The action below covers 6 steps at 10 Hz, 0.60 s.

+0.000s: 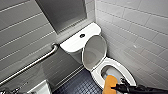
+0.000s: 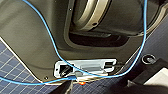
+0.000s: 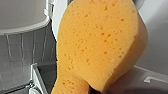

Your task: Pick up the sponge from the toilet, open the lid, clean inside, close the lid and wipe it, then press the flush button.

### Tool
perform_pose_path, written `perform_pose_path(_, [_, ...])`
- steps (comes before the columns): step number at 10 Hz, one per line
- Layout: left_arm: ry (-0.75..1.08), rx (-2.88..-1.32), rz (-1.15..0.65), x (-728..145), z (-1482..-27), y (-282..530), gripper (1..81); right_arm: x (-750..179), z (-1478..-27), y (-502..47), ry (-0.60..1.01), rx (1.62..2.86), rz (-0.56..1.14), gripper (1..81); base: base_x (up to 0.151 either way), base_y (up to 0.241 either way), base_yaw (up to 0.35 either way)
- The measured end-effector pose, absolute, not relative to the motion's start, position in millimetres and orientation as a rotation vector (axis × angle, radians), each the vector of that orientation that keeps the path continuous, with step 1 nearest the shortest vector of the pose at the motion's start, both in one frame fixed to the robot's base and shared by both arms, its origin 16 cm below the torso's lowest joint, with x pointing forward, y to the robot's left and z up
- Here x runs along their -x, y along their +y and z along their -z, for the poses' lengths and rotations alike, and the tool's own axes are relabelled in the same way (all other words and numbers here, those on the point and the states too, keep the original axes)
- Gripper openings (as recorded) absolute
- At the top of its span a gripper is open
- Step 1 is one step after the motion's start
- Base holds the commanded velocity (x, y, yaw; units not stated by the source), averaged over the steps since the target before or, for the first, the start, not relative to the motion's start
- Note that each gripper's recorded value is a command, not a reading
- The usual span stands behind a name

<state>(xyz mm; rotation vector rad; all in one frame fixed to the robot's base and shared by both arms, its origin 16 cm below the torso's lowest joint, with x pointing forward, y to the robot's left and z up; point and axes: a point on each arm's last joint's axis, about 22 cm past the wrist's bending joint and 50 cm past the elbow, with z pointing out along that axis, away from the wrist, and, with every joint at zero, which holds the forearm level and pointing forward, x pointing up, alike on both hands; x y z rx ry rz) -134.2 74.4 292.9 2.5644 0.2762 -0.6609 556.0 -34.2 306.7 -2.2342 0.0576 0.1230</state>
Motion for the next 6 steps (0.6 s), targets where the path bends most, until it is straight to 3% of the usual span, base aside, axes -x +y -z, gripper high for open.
perform_pose_path(6, [0.273, -2.564, 0.634, 130.7, -291.9, 73.5, 81.1, -505.1, -305.7, -106.3, 0.115, 2.286, -0.195, 1.0, 0.000, 0.000, 0.000])
